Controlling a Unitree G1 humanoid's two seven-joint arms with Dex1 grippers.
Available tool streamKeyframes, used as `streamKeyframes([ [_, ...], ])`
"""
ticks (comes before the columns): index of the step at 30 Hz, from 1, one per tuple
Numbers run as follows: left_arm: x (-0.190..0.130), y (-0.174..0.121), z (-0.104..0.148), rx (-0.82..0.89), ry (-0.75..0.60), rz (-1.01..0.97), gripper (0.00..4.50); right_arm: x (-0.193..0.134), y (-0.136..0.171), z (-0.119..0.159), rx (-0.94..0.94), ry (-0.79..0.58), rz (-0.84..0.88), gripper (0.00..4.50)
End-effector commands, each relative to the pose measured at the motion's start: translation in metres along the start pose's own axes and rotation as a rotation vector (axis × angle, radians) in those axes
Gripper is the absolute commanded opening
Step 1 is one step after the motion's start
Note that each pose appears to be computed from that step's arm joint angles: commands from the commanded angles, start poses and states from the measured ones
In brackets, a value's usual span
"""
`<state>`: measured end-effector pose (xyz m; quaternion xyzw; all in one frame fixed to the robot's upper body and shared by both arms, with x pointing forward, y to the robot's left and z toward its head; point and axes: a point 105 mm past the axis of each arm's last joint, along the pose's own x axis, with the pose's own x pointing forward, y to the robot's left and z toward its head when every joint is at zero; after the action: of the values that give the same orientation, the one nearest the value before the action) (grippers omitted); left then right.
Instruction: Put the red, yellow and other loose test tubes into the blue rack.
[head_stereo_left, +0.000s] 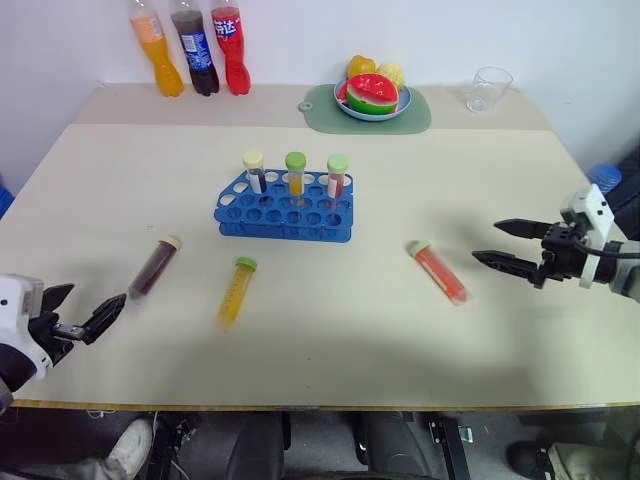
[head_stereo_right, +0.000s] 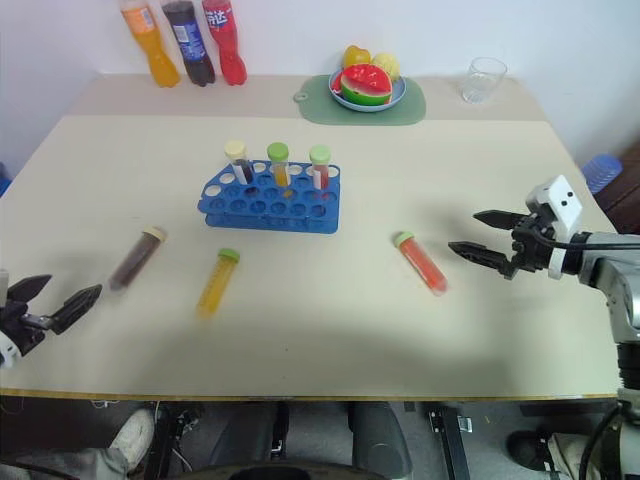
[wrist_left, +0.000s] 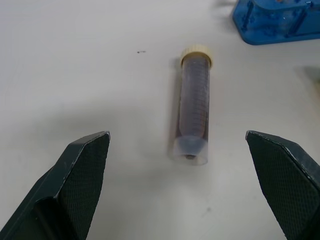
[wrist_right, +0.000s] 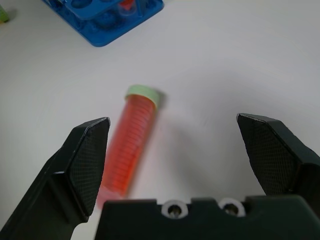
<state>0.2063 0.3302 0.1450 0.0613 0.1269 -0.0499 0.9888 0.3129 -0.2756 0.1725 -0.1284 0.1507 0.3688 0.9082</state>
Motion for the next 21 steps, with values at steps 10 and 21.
streamKeyframes([
  [10, -0.005, -0.001, 0.022, 0.032, -0.088, 0.032, 4.48, 0.006, -0.008, 0.012, -0.059, 0.009, -0.045, 4.50],
  [21, 0.046, -0.101, 0.053, 0.068, -0.201, -0.396, 4.48, 0.035, 0.012, 0.021, 0.057, 0.189, -0.044, 4.50],
])
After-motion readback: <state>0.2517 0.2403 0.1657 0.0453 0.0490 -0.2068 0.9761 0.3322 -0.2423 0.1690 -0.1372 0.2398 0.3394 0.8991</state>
